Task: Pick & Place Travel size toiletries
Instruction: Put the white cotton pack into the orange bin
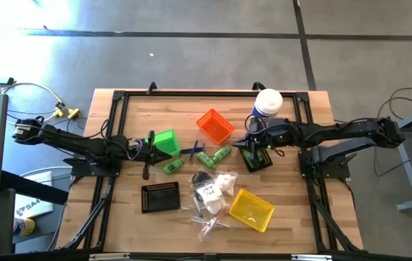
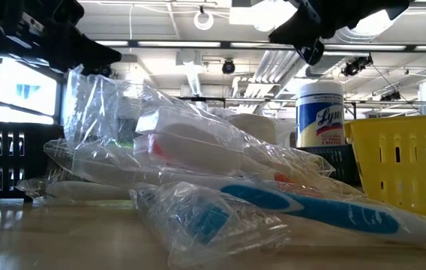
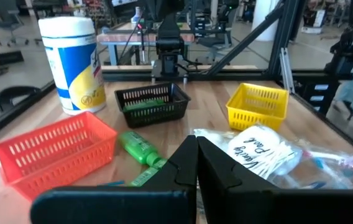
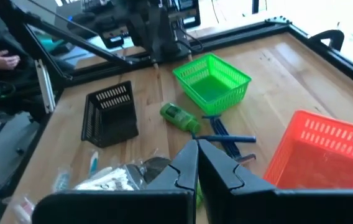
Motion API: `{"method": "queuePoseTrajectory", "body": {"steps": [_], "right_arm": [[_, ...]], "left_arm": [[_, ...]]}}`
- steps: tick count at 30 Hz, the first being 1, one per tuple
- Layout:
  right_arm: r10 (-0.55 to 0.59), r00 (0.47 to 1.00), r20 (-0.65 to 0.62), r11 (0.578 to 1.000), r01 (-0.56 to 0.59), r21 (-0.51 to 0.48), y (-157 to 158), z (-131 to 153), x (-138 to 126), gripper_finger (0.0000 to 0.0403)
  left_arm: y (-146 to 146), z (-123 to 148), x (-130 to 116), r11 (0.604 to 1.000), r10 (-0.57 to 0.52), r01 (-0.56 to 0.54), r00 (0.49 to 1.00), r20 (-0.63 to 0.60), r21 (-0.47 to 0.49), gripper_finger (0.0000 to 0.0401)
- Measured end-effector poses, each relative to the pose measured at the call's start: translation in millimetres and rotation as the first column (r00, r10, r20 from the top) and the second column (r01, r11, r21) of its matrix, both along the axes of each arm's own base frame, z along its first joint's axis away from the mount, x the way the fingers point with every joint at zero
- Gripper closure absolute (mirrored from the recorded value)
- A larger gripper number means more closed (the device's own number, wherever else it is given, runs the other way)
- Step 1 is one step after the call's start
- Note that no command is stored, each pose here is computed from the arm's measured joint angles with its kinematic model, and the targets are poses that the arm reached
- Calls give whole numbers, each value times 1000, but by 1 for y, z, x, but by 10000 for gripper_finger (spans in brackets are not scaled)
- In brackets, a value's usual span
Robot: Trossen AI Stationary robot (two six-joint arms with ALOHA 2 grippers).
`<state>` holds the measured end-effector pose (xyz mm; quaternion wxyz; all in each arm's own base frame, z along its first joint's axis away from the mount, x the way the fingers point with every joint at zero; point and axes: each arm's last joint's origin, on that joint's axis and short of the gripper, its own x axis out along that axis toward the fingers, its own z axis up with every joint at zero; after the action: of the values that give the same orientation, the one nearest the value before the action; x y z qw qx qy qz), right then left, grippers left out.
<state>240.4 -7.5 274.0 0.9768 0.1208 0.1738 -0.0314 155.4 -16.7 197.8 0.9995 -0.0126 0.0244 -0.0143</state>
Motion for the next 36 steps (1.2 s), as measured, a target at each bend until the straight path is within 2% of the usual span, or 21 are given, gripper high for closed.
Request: {"method": "queuePoseTrajectory", "body": {"steps": [7,19,29,36], "right_arm": [[5,999,34,1000,-5,-18,0,3,1,400],[34,999,23,978,-29,-205,-1,3,1,400],[40,999,22,977,-34,-209,-1,3,1,400],[12,1000,20,967,-6,-254,1,3,1,400]], "left_arm": [[0,0,0,1000,2,-2,1000,-1,-30,401],[0,-4,0,1000,2,-3,999,-42,-21,401],[0,-5,0,1000,3,-4,999,-53,-20,401],[0,-5,0,1000,4,-5,999,-53,-20,401]]}}
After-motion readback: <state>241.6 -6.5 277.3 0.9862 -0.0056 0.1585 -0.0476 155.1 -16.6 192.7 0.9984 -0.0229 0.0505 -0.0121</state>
